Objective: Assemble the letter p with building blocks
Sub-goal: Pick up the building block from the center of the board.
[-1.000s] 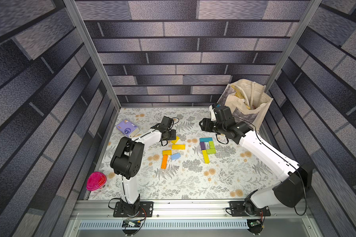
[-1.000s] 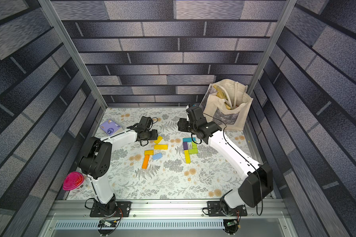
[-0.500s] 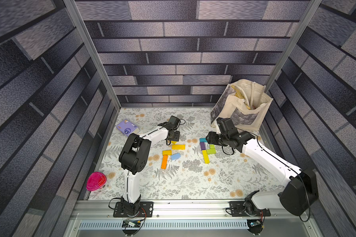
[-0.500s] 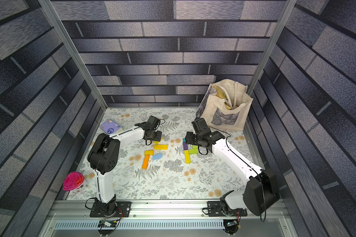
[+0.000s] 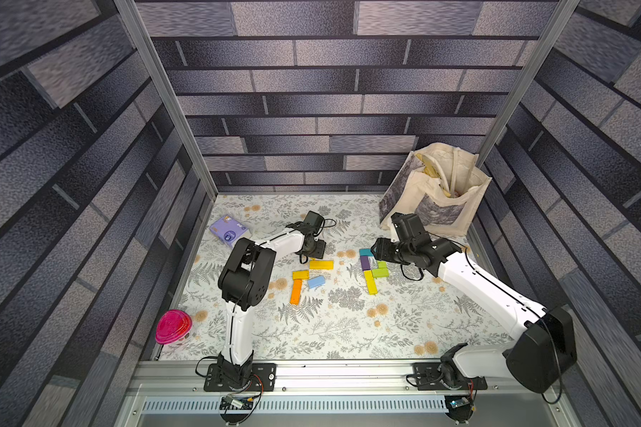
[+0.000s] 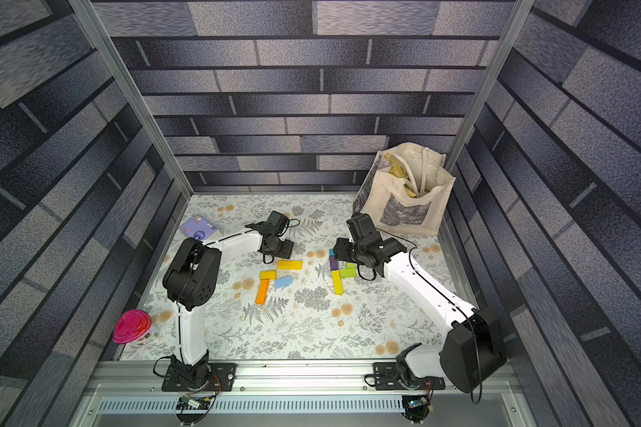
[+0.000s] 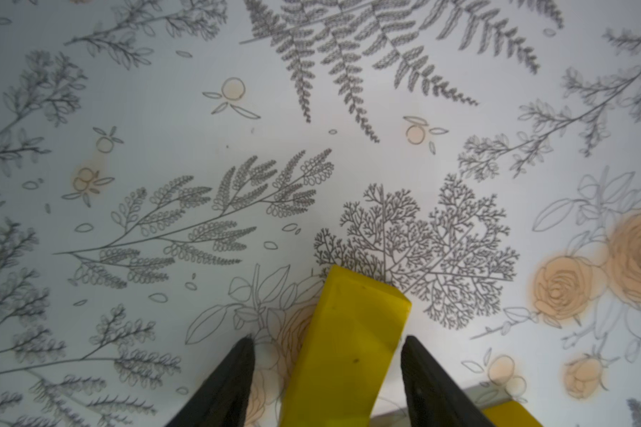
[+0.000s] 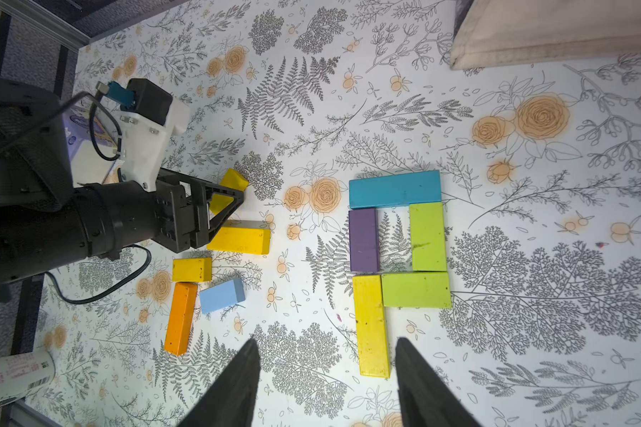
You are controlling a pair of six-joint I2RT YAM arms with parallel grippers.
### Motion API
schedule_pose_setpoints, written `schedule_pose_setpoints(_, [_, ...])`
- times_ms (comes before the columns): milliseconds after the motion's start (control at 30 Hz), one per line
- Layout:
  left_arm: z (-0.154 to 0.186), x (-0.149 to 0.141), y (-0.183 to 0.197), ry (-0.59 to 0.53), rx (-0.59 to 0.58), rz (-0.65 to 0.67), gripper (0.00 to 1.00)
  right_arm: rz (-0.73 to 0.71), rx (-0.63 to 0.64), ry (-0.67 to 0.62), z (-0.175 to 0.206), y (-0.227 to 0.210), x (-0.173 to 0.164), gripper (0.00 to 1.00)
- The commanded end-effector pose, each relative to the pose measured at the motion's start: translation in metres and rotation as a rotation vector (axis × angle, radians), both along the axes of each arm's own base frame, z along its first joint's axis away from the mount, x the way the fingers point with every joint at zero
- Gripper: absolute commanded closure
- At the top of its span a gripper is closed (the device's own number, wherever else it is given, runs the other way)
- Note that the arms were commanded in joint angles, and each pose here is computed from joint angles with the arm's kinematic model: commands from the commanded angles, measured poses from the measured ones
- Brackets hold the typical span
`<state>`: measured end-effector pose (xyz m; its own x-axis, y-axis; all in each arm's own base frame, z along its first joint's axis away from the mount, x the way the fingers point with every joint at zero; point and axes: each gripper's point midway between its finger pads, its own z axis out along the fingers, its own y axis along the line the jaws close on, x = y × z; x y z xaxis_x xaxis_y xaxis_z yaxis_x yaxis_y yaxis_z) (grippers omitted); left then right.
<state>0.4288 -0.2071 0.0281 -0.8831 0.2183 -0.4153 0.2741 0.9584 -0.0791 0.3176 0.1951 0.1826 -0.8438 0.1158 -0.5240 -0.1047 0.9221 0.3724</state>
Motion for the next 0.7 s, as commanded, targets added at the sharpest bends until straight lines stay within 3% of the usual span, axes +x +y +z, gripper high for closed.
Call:
schedule_pose_setpoints(0, [-0.014,-0.009,0.001,0.069,0.025,-0.020,0.36,-0.008,-0.002,0.015,-0.008,-0.002,0.001,0.39])
schedule_pose_setpoints(100, [-0.021,-0.012,0.004,0.095,0.034,-0.010,0.42,-0.009,-0.006,0.021,-0.011,-0.002,0.001,0.39])
schedule_pose_setpoints(267, [-0.025,-0.015,0.006,0.095,0.021,0.013,0.72,-0.008,-0.009,0.027,-0.015,-0.001,0.003,0.39])
schedule_pose_setpoints(367, [-0.022,-0.011,0.008,0.078,0.016,0.036,0.82,-0.005,-0.006,0.032,-0.017,0.002,0.004,0.39])
schedule_pose_setpoints(533, [0.015,-0.004,0.006,0.003,-0.032,0.062,0.86,-0.002,-0.007,0.050,-0.024,0.003,0.005,0.39])
schedule_pose_setpoints(667, [0.048,-0.023,-0.011,-0.034,-0.070,0.061,0.86,-0.006,0.002,0.052,-0.027,0.004,0.004,0.39])
